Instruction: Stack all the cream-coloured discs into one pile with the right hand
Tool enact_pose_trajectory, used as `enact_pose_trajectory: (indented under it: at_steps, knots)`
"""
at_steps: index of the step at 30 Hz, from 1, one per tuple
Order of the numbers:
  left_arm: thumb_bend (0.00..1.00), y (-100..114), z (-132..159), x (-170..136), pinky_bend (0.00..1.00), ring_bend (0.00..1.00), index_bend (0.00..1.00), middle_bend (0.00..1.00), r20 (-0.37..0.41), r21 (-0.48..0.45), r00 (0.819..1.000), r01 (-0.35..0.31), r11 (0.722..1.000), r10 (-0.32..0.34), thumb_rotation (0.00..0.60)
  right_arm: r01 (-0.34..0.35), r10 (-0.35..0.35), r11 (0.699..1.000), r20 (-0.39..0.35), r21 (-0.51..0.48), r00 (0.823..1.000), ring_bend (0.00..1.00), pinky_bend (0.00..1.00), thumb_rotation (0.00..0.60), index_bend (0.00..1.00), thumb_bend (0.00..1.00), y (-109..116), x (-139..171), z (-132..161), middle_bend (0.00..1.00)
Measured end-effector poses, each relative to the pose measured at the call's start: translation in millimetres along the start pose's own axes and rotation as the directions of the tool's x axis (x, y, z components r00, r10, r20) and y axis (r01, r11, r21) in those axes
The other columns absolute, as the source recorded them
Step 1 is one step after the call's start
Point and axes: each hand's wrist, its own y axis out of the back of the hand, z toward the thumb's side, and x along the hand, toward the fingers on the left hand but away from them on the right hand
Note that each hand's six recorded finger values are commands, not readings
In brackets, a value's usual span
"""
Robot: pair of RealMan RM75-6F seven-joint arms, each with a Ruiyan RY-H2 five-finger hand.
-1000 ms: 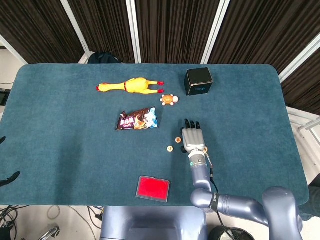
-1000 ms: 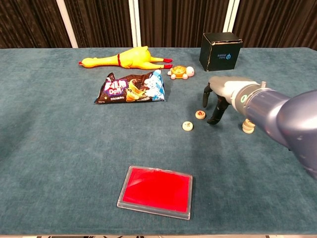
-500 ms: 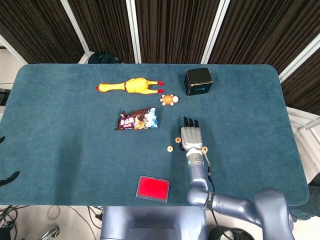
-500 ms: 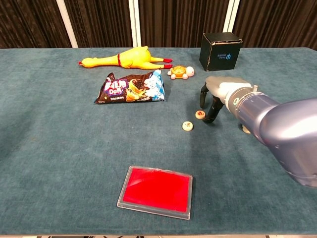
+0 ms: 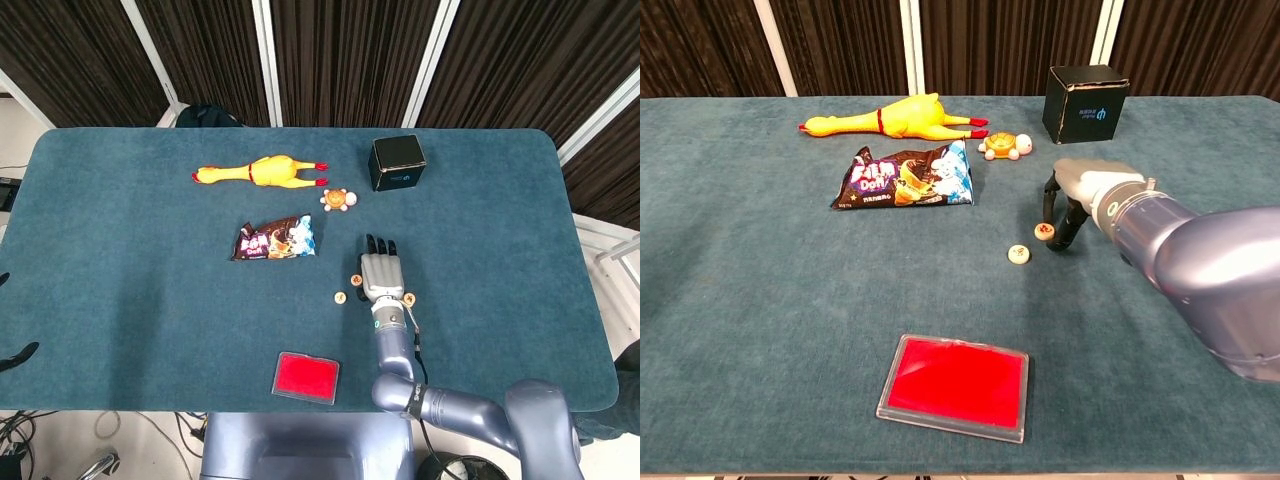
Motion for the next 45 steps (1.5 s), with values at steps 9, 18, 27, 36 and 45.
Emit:
enact_pose_trajectory:
  at_steps: [9,18,27,36,45]
  knots:
    - [0.10,-0.5,-0.3,0.0,0.03,0.00,0.13,0.00,-0.001,-0.001,1.000,0.003,1.000,-0.003,0.600,0.004,-0.004,1.000,-0.001,-0.002,1.000,0.00,0.00,0.600,0.54,0.38,0.5,-1.2,1.9,0.00]
    - [0.10,-0.3,-1.1,-0.4,0.03,0.00,0.13,0.00,-0.002,-0.003,1.000,0.001,1.000,-0.001,0.600,0.003,-0.003,1.000,-0.002,-0.006,1.000,0.00,0.00,0.600,0.55,0.41,0.4,-1.2,3.9,0.00]
    - [0.10,-0.4,-1.3,0.4,0.03,0.00,0.13,0.00,-0.005,-0.001,1.000,0.002,1.000,-0.002,0.600,0.031,-0.031,0.999,-0.011,-0.021,0.999,0.00,0.00,0.600,0.55,0.41,17.9,0.2,3.5,0.00]
    - [0.10,0.3,-0.1,-0.2,0.03,0.00,0.13,0.00,-0.007,-0.004,1.000,-0.004,1.000,0.004,0.600,0.044,-0.046,0.998,-0.047,-0.038,0.998,0.00,0.00,0.600,0.55,0.41,43.0,24.6,-14.1,0.00]
    - [0.10,0.1,1.6,-1.5,0.03,0.00,0.13,0.00,-0.003,0.002,1.000,-0.008,1.000,0.008,0.600,0.041,-0.044,0.998,-0.044,-0.054,0.998,0.00,0.00,0.600,0.55,0.41,45.6,67.5,-68.2,0.00]
